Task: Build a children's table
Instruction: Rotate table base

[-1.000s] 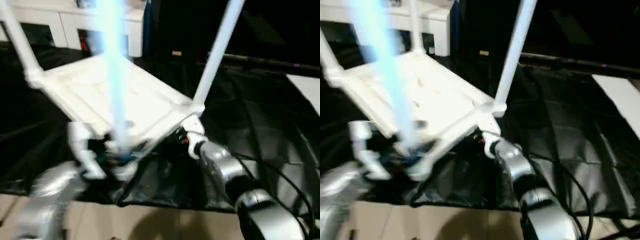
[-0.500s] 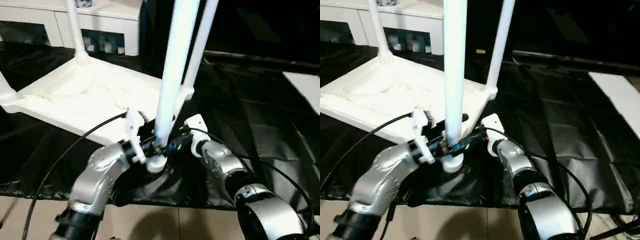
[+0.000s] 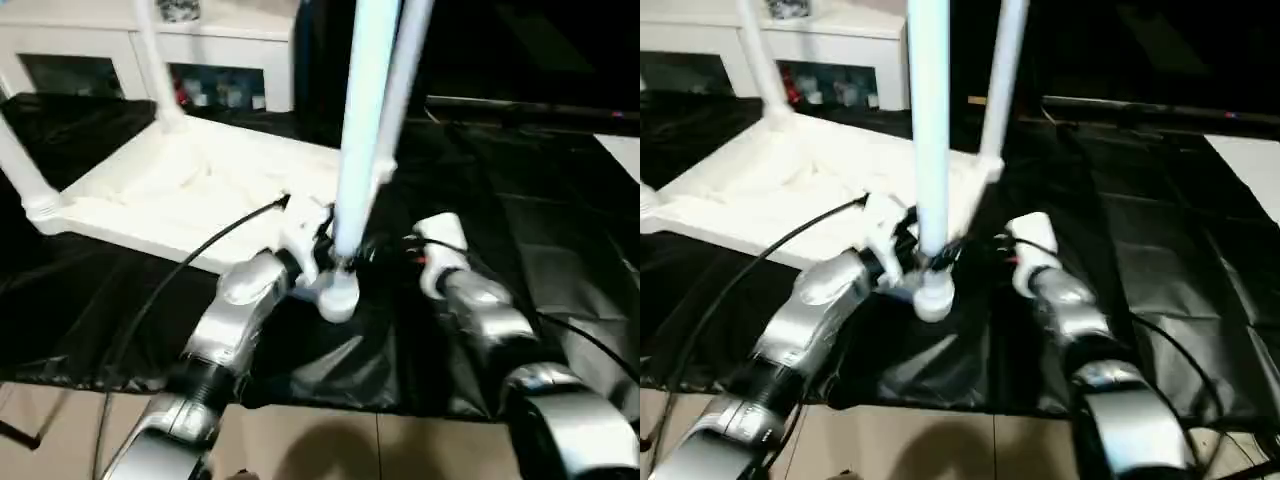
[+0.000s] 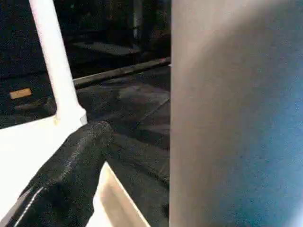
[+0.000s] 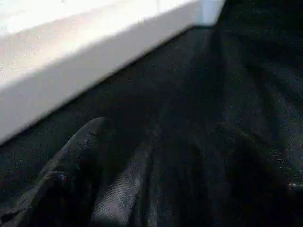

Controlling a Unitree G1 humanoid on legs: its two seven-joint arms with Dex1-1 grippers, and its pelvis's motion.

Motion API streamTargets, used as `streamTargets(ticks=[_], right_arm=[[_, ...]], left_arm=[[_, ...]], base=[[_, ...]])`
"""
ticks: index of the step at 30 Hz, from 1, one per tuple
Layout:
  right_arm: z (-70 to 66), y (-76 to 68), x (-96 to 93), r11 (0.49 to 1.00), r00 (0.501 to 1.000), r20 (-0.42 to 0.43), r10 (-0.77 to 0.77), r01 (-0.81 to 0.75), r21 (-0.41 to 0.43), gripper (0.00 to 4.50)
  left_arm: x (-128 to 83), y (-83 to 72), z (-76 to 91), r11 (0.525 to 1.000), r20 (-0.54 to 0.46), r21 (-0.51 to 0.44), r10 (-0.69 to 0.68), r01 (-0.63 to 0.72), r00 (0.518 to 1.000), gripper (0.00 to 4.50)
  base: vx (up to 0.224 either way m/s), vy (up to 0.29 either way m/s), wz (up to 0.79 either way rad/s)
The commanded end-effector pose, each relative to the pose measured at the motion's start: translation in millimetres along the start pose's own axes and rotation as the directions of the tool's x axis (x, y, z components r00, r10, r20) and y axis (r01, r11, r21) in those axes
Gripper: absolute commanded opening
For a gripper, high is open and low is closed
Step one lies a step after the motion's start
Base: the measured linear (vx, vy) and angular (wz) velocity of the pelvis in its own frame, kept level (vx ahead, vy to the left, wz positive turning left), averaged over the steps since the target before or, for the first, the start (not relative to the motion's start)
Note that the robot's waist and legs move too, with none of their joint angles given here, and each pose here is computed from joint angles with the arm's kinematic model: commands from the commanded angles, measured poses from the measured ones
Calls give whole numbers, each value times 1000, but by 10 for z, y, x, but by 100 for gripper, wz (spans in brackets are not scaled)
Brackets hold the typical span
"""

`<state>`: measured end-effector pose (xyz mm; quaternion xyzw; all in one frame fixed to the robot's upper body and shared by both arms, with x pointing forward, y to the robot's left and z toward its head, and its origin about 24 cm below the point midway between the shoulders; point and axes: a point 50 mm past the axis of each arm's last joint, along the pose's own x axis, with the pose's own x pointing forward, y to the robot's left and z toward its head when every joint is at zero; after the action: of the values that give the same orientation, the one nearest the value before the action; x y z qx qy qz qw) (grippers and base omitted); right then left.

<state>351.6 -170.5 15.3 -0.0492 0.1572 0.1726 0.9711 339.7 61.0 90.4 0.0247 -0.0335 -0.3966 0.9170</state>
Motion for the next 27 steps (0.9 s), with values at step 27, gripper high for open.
streamTargets(ticks=[27], right_arm=[[88, 289, -614, 997, 980, 194, -41, 28, 69, 383]], left_arm=[[-1602, -16, -259, 819, -32, -100, 565, -565, 825, 444]], base=[[0, 0, 0]])
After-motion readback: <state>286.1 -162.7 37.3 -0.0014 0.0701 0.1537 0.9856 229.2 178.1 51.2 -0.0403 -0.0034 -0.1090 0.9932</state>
